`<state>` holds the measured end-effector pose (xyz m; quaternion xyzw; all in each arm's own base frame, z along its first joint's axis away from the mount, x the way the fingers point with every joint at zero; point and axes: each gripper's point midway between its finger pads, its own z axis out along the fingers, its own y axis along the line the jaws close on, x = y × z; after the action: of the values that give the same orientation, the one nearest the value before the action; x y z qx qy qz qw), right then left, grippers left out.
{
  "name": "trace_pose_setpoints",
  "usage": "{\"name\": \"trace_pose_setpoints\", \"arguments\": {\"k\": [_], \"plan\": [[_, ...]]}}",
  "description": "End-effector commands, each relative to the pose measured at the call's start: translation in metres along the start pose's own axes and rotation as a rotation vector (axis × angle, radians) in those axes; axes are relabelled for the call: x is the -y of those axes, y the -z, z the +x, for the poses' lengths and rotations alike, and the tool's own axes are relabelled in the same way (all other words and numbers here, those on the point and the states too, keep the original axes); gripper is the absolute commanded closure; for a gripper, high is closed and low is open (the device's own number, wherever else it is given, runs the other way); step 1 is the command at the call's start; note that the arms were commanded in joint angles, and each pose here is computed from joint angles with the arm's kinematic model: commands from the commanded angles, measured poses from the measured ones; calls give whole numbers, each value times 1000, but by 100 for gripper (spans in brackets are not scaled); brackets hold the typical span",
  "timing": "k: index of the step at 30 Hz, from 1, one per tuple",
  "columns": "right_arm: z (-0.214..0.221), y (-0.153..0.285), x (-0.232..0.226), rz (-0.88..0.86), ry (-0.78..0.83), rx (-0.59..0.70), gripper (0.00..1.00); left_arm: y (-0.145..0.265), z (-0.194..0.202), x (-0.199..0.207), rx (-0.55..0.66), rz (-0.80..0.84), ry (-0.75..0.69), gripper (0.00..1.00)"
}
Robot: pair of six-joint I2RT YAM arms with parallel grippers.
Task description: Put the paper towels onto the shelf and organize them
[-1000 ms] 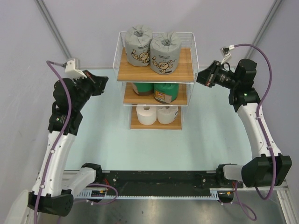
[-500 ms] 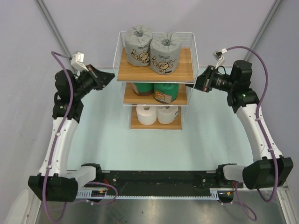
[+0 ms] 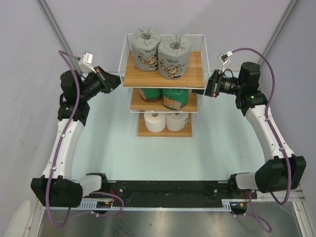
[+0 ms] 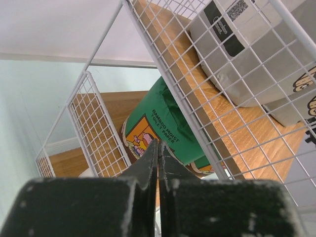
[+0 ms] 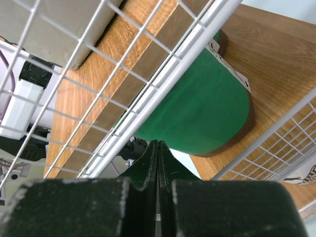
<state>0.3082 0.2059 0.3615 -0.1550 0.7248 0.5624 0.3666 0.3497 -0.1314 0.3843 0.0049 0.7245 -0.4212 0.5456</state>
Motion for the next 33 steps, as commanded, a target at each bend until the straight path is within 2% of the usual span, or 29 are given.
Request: {"name": "trace_pose_setpoints", "arguments": {"k": [1, 16, 33], "plan": [[-7, -3, -28, -123, 42, -32, 100, 0, -21, 21, 38, 71, -41, 100], [-9, -13, -24, -192, 11, -64, 100, -10, -29, 17, 46, 76, -42, 100], [-20, -28, -5, -181, -43, -30, 100, -11, -24, 16, 29, 88, -41, 100]]}}
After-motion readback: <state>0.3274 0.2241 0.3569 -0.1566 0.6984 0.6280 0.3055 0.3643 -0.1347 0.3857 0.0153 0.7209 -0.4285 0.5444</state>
